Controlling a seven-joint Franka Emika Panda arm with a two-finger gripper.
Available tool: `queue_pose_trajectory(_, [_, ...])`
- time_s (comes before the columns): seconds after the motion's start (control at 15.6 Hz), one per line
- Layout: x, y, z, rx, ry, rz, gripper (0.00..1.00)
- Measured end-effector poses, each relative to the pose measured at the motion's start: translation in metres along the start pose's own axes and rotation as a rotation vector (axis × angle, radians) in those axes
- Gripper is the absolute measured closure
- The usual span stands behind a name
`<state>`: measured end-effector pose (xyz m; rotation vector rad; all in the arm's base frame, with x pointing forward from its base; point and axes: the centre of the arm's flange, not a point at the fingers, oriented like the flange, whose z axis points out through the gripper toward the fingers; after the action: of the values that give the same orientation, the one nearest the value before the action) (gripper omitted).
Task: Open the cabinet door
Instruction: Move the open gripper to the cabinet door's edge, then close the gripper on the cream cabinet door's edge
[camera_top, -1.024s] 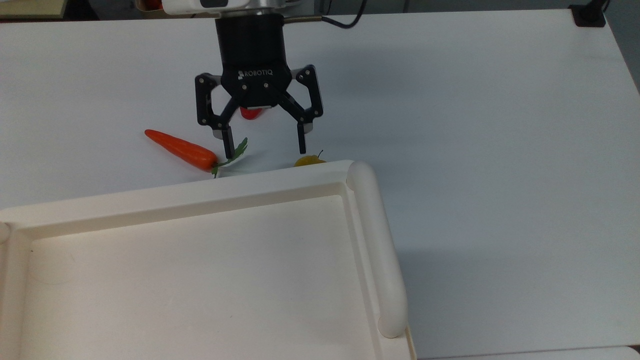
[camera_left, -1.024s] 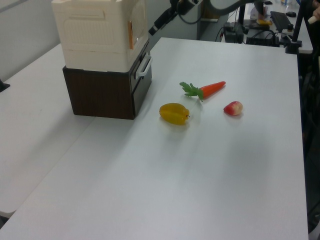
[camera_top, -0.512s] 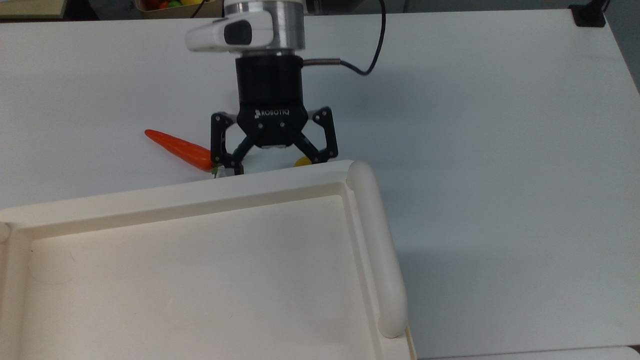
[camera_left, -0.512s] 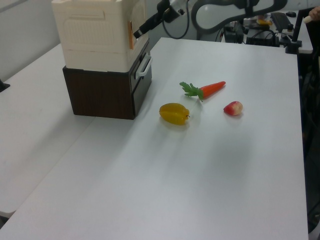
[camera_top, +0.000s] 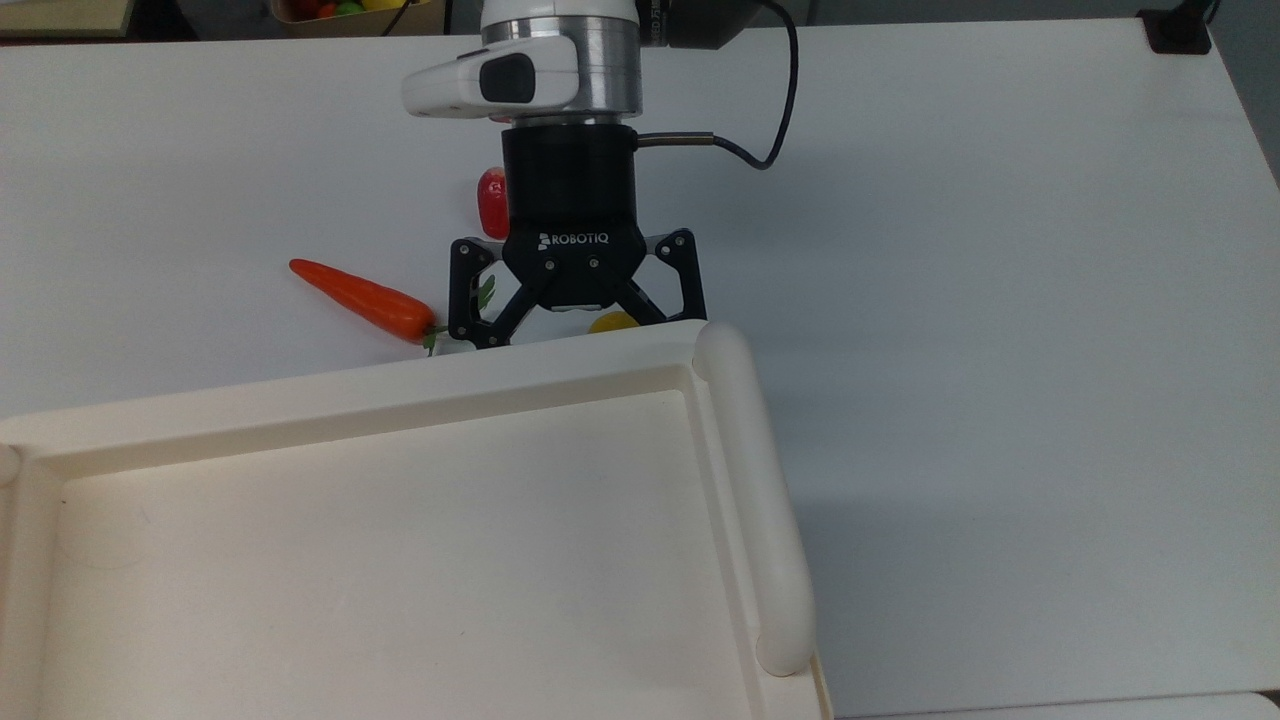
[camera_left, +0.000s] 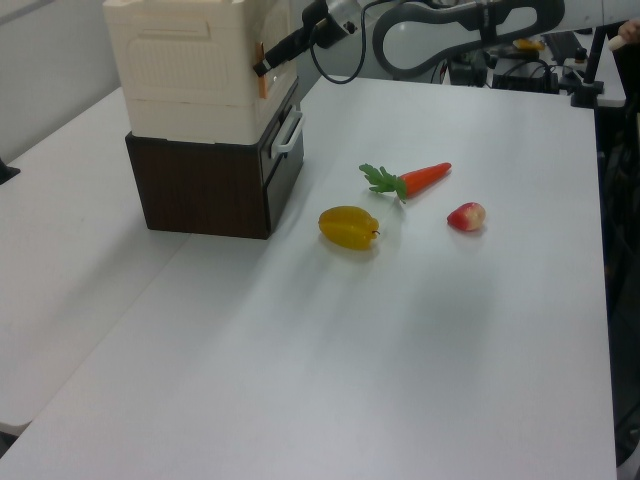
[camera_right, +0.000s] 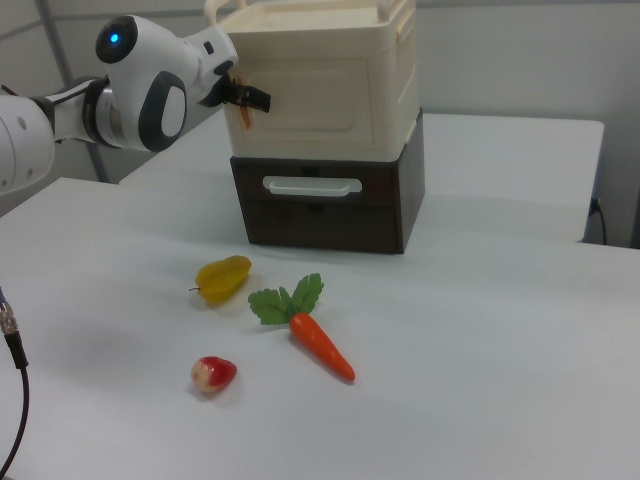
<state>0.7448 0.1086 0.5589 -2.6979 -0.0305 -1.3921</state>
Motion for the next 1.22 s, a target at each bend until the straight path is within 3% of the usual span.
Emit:
queue_pose_trajectory(0.32, [-0.003,-0.011,0.002,0.001,-0.004,-0.028,0.01])
queue_pose_trajectory(0.45, [-0.004,-0.013,0.002,0.002,-0.005,-0.024,0.18])
queue_pose_trajectory(0.7, [-0.004,-0.016,0.003,0.005,-0.006,0.013,0.69])
queue_pose_trajectory(0.83, [-0.004,-0.014,0.002,0.001,-0.004,0.015,0.82])
queue_pose_trajectory(1.22, [-0.004,-0.014,0.002,0.0,-0.006,0.014,0.82])
